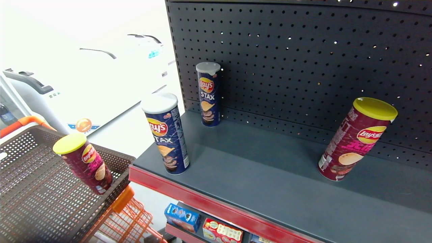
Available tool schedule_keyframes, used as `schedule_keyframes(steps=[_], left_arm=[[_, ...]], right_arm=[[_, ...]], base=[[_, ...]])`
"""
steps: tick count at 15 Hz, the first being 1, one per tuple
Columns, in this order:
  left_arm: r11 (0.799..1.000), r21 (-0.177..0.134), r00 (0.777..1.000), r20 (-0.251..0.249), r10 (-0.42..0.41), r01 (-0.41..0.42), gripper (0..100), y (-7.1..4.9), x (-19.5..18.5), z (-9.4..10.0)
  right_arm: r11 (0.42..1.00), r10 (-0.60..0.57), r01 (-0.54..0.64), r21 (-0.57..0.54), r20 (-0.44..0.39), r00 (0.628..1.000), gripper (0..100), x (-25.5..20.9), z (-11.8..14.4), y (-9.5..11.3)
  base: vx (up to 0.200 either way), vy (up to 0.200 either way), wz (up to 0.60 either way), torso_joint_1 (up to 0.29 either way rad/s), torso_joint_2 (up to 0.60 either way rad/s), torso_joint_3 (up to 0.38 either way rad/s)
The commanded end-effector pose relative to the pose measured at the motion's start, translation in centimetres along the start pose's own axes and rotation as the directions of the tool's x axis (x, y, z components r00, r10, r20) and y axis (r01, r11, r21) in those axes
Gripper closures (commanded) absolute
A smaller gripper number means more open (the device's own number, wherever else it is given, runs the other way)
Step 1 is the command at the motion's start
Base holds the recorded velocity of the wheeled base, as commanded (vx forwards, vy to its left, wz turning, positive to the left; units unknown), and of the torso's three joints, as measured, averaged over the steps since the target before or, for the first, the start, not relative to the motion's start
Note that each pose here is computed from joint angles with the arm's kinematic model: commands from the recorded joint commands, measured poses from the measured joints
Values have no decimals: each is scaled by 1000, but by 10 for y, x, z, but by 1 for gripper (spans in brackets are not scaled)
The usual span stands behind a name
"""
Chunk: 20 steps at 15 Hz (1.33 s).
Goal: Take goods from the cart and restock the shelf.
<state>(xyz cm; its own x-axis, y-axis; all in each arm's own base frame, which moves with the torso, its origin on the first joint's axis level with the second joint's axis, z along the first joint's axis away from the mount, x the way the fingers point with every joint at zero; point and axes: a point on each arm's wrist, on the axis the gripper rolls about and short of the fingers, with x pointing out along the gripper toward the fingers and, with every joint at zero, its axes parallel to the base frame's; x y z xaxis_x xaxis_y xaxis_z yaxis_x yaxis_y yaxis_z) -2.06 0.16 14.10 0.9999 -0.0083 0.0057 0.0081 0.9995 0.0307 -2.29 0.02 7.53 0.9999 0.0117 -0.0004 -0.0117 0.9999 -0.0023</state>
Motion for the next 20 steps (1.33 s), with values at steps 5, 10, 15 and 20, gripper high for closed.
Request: schedule_keyframes(steps=[5,10,15,20], left_arm=[[1000,0,1000,-9,2,-2,0,0,1,-1],[1000,3,1000,-12,17,-17,0,0,3,5],[998,19,997,-62,56,-54,0,1,13,14],[994,35,983,-148,108,-104,0,2,36,33]], right_arm=[[1000,1,-1,-1,-1,1000,0,0,0,0],[1000,1,-1,-1,-1,1000,0,0,0,0],[1000,1,-1,-1,-1,1000,0,0,0,0],[1000,2,-2,-1,-1,1000,0,0,0,0]], base=[[0,0,0,0,0,0],[0,0,0,0,0,0],[0,0,0,0,0,0],[0,0,0,0,0,0]])
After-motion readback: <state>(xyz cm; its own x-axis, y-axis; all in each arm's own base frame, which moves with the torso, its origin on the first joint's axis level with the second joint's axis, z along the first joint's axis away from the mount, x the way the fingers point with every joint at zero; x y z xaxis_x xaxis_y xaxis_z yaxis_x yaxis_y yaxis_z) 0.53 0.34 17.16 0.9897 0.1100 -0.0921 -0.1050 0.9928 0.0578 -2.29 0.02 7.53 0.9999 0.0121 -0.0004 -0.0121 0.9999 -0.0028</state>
